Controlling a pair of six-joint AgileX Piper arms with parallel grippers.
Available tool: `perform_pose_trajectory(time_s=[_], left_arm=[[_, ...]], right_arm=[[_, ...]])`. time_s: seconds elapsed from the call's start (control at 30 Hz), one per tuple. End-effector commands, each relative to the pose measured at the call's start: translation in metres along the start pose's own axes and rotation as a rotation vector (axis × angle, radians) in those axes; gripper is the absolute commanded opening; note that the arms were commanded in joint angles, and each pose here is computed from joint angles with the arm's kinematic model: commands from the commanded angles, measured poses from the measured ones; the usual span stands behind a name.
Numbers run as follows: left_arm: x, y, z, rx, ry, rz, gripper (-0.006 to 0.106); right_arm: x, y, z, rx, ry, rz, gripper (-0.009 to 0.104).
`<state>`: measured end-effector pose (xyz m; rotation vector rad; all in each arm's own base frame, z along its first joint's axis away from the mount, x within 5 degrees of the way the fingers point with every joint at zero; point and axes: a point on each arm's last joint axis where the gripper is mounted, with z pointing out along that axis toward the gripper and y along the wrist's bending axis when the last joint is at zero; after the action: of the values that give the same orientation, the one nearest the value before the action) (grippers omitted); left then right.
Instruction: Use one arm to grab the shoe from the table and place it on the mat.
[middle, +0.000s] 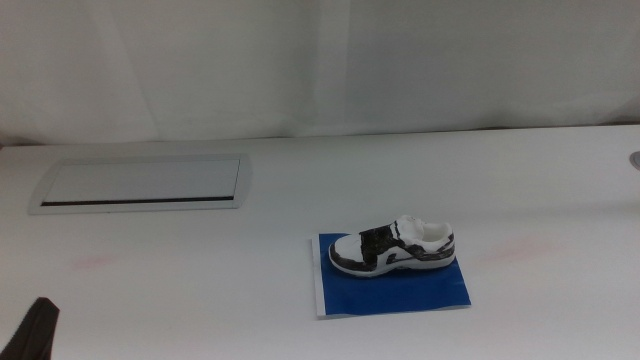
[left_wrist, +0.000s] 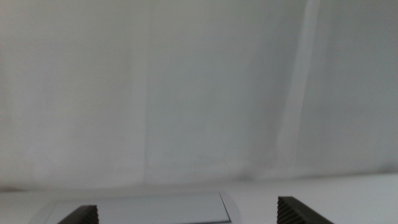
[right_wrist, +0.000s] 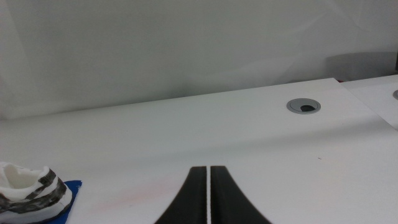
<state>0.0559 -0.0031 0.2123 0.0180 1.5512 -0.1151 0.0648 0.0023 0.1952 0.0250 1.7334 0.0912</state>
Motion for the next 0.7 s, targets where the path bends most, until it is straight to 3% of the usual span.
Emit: perform_pose_trajectory(time_s=[0.0, 0.13, 0.5, 0.6, 0.67], left_arm=[[0.0137, -0.0018, -0.0005, 0.029, -0.029, 0.009, 0.071], [0.0180, 0.0017, -0.0007, -0.008, 0.032, 0.015, 0.071], [0.0180, 0.0017, -0.0007, -0.007, 0.033, 0.057, 0.071], [0.0182, 0.0018, -0.0007, -0.008, 0.034, 0.046, 0.042], [0.0182, 0.0018, -0.0007, -0.009, 0.034, 0.043, 0.006]], right_arm=[[0.0129, -0.0017, 0.0014, 0.012, 0.033, -0.015, -0.003], [0.0135, -0.0019, 0.0014, 0.014, 0.039, -0.015, -0.003], [0.0135, -0.0019, 0.0014, 0.014, 0.039, -0.016, -0.003], [0.0135, -0.0019, 0.0014, 0.014, 0.039, -0.016, -0.003], [0.0135, -0.0019, 0.0014, 0.014, 0.039, -0.016, -0.003]])
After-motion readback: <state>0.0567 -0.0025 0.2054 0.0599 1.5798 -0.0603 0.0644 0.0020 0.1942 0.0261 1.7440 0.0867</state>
